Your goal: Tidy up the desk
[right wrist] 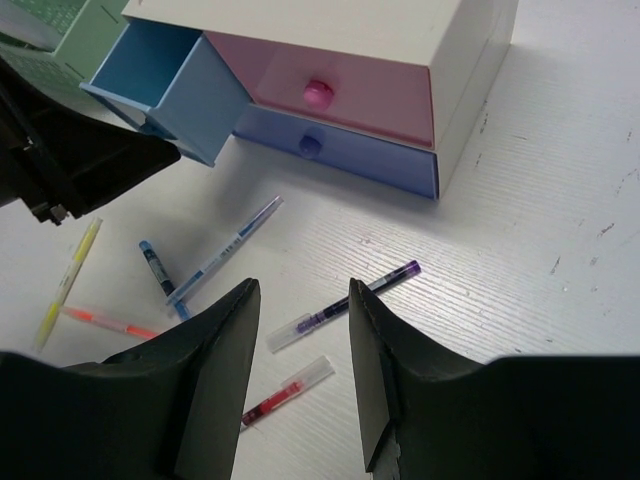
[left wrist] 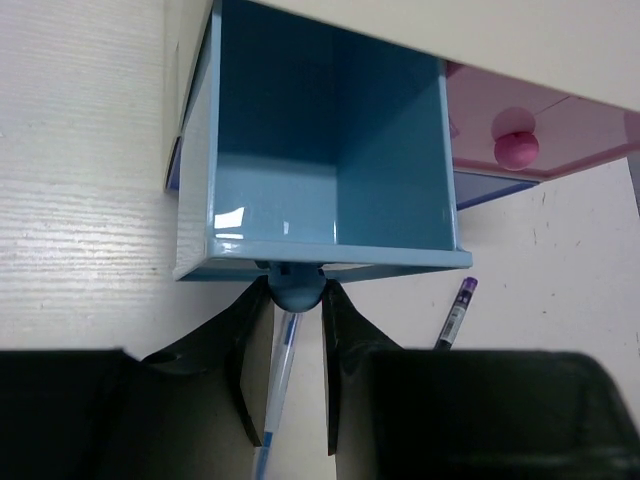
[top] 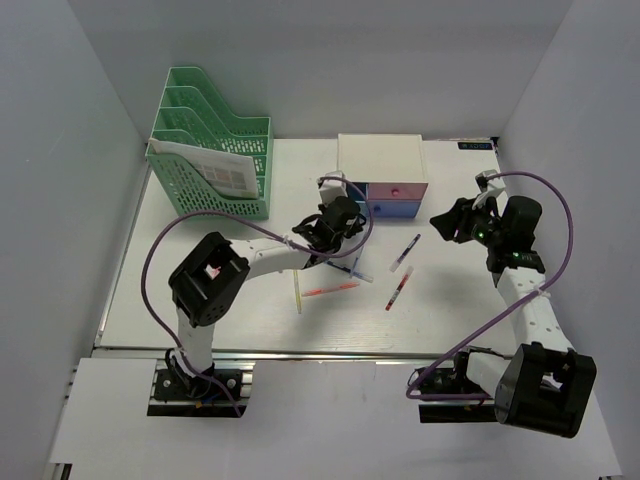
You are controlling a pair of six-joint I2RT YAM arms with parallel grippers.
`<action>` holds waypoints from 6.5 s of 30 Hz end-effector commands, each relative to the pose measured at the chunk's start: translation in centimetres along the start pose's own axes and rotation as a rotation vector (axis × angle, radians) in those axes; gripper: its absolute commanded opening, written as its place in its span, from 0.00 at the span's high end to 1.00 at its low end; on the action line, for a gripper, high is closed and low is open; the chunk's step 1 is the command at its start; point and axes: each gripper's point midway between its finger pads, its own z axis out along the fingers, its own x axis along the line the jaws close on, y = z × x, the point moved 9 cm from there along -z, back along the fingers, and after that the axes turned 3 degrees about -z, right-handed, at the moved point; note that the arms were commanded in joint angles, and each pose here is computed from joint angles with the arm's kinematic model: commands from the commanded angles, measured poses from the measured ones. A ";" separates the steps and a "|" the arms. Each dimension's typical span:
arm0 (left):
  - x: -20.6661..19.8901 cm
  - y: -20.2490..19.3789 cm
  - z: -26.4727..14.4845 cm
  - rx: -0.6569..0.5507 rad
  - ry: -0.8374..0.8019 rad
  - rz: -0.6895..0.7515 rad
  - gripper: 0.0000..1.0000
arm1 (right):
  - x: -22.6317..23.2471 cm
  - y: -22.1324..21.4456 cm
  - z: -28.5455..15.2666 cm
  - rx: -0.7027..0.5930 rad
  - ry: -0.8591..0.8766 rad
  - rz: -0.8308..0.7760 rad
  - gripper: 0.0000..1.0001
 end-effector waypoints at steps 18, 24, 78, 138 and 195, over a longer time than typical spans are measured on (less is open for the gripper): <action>-0.7 -2.1 -5.7 0.077 -0.074 -0.010 1.00 | -0.2 -1.1 0.1 0.004 0.111 -0.005 0.52; -2.0 -0.4 -6.9 0.071 -0.137 -0.035 1.00 | 0.3 -1.9 0.7 0.015 0.244 -0.140 0.51; -0.8 -1.2 -8.9 0.150 -0.182 -0.084 1.00 | 3.7 6.7 19.1 0.075 0.057 -1.034 0.42; 25.1 6.7 -12.7 0.538 0.561 0.165 0.19 | 7.0 -3.9 -0.6 0.118 0.217 -0.362 0.50; 19.0 8.4 -19.0 0.490 -0.203 -0.093 1.00 | 5.4 -4.2 -1.4 0.057 0.105 -0.390 0.52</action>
